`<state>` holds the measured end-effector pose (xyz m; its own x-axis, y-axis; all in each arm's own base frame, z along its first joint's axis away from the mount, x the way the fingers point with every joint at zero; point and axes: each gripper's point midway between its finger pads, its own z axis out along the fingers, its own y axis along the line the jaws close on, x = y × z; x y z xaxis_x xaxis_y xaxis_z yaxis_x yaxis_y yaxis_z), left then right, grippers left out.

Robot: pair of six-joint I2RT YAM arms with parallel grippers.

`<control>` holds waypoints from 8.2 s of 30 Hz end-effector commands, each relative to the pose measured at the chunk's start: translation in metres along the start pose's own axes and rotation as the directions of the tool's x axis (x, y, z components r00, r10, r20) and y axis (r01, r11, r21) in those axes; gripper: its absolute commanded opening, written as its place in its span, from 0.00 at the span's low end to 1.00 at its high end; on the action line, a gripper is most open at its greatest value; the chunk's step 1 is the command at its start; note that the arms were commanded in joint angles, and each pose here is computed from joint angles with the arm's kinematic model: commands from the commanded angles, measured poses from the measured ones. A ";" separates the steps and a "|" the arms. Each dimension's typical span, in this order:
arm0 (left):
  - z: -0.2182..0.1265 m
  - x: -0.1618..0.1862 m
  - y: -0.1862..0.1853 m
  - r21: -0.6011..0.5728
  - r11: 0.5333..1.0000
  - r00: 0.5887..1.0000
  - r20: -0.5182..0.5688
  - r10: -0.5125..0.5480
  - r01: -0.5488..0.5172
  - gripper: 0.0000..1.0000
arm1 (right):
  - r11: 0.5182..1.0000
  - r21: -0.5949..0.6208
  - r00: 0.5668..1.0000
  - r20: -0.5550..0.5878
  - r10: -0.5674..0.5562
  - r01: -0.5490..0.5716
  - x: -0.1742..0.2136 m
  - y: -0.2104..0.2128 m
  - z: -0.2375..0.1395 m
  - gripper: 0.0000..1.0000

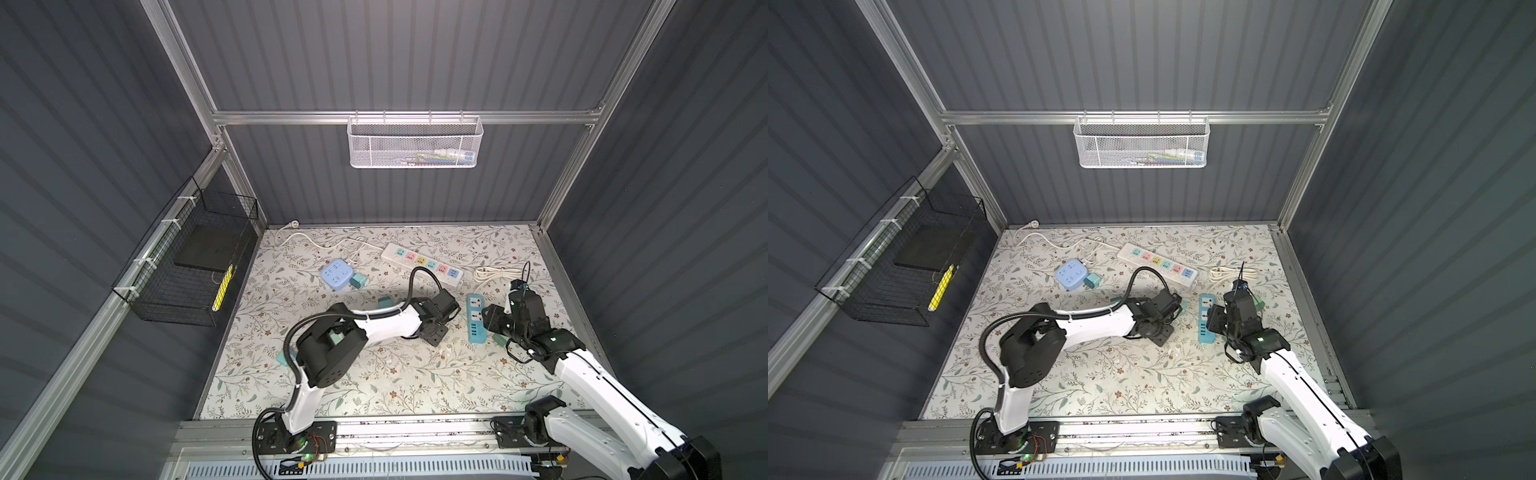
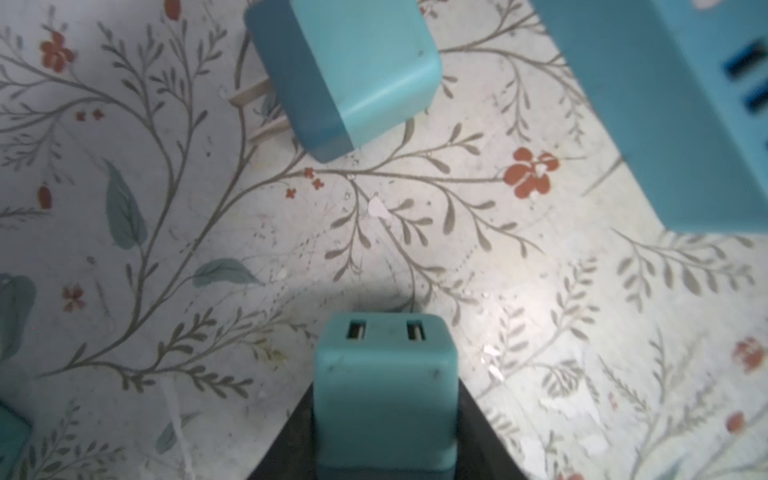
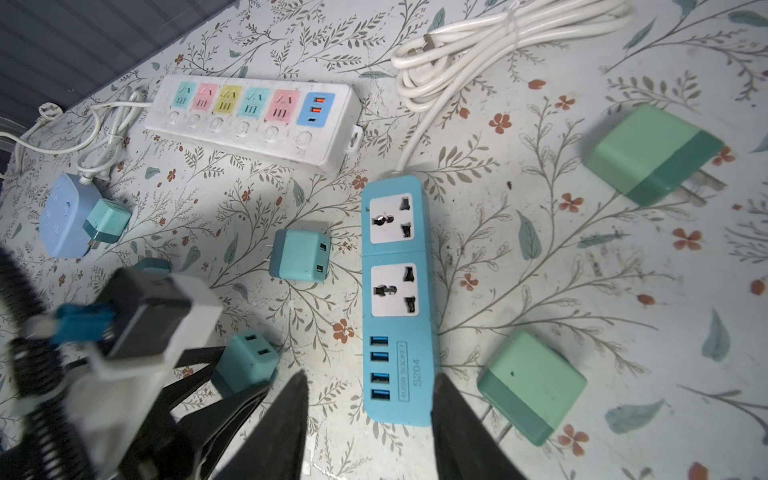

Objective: Insert the plug

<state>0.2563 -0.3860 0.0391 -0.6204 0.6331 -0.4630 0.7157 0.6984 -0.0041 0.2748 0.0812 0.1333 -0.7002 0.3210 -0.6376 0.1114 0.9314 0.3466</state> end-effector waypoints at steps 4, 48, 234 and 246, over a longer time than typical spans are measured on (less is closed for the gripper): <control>-0.064 -0.065 -0.034 0.188 0.975 0.865 0.502 0.007 -0.116 0.20 | 0.986 -0.161 0.998 -0.047 -0.052 0.044 0.005 0.028 -0.008 0.42; -0.108 -0.064 -0.050 0.071 0.926 0.645 0.737 0.201 -0.370 0.56 | 0.863 -0.501 0.950 -0.236 -0.204 0.062 0.029 0.101 -0.016 0.18; -0.158 0.007 0.155 -0.101 0.823 0.707 0.576 -0.410 0.559 1.00 | 0.952 -0.224 0.817 -0.496 -0.294 0.207 0.066 0.127 0.138 0.74; -0.157 0.005 0.152 -0.082 0.829 0.705 0.576 -0.413 0.553 1.00 | 0.918 -0.129 0.764 -0.518 -0.385 0.375 0.087 0.097 0.111 0.81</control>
<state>0.3090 -0.2224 0.1730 -0.5548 -0.0380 -0.8311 0.2113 0.9598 -0.1849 0.3179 0.2433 0.0438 -0.9367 -0.1757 -0.3029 -0.2632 0.9238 0.2782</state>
